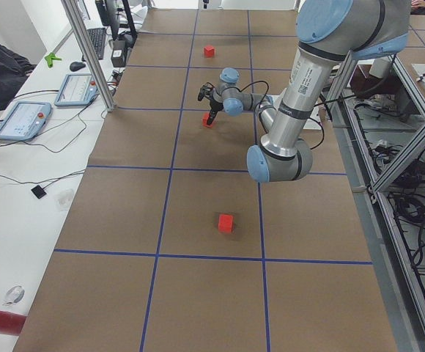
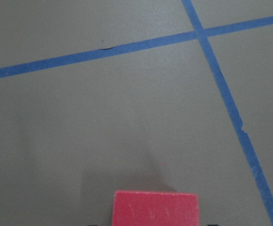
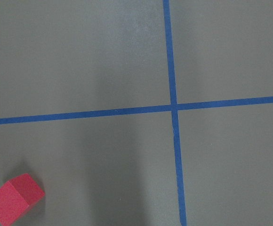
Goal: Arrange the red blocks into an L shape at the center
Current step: 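Close the left gripper on the red cube and lift it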
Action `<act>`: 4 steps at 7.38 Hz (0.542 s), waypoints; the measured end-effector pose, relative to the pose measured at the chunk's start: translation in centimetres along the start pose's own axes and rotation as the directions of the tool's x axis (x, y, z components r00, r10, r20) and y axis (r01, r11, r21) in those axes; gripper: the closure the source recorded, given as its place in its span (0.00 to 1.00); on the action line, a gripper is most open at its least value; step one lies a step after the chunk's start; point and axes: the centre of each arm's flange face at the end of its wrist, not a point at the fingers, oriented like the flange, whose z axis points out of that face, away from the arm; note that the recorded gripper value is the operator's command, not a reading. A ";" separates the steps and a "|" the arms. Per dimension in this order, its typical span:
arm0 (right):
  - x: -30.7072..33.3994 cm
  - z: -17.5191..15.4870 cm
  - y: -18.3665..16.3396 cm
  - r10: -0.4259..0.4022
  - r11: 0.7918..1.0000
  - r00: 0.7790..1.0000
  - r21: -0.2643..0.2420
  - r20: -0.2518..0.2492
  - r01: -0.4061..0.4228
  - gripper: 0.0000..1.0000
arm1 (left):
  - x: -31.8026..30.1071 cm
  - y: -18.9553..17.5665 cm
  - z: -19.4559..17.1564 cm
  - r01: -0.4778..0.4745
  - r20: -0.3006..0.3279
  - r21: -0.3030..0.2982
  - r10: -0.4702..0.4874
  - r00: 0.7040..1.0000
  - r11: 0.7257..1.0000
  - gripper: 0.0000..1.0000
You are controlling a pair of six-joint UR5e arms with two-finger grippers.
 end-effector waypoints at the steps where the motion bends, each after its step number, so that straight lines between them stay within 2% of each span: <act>1: 0.0 0.0 0.0 -0.001 1.000 1.000 0.001 0.000 0.001 0.01 | 0.8 -0.7 -0.7 0.018 -0.013 0.009 -0.018 1.000 1.000 1.00; 2: -0.1 -0.1 0.0 -0.002 1.000 1.000 0.001 0.000 0.002 0.01 | 1.7 -1.9 -1.5 0.037 -0.022 0.022 -0.036 0.999 0.999 1.00; 4: -0.1 -0.1 0.0 -0.002 1.000 1.000 0.002 0.000 0.002 0.01 | 3.9 -5.5 -1.8 0.069 0.011 0.031 -0.069 0.998 0.997 1.00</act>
